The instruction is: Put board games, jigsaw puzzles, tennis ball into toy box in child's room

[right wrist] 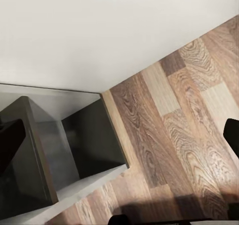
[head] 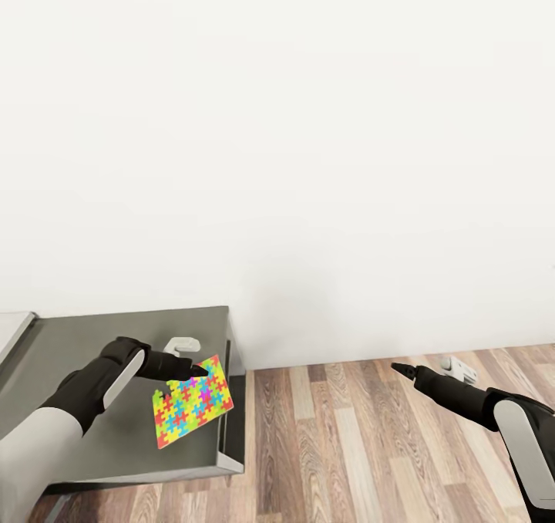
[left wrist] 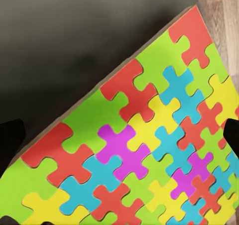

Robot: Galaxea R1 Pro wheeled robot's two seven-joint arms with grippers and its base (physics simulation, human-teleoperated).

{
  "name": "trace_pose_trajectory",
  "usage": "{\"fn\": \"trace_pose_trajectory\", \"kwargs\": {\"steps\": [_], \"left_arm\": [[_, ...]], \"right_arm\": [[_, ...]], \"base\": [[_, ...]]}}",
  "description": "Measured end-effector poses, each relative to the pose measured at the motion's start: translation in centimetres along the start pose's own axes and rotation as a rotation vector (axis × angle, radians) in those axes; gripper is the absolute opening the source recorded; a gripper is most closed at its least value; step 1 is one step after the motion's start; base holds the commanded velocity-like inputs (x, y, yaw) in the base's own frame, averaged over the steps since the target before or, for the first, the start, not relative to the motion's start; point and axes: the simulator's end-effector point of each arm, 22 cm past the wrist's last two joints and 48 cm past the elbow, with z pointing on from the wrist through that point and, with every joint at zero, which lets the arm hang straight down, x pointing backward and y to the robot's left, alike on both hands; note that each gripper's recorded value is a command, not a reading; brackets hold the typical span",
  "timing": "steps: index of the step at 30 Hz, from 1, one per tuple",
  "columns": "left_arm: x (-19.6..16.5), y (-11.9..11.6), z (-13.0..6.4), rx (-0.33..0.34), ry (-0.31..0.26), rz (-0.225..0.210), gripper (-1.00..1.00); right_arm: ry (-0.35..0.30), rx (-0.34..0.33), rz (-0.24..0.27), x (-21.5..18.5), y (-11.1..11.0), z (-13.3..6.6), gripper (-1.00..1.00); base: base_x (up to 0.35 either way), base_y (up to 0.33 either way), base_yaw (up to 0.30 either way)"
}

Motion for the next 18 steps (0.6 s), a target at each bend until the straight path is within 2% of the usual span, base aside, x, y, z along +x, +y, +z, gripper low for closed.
{"fn": "trace_pose_trajectory", "kwargs": {"steps": [18], "left_arm": [[-0.22,-0.01,-0.10,0.006,-0.009,-0.004,1.00]], "right_arm": [[0.000,0.000,0.000,0.00,0.00,0.00,1.00]], "base": [[-0.025,-0.041,0.000]]}}
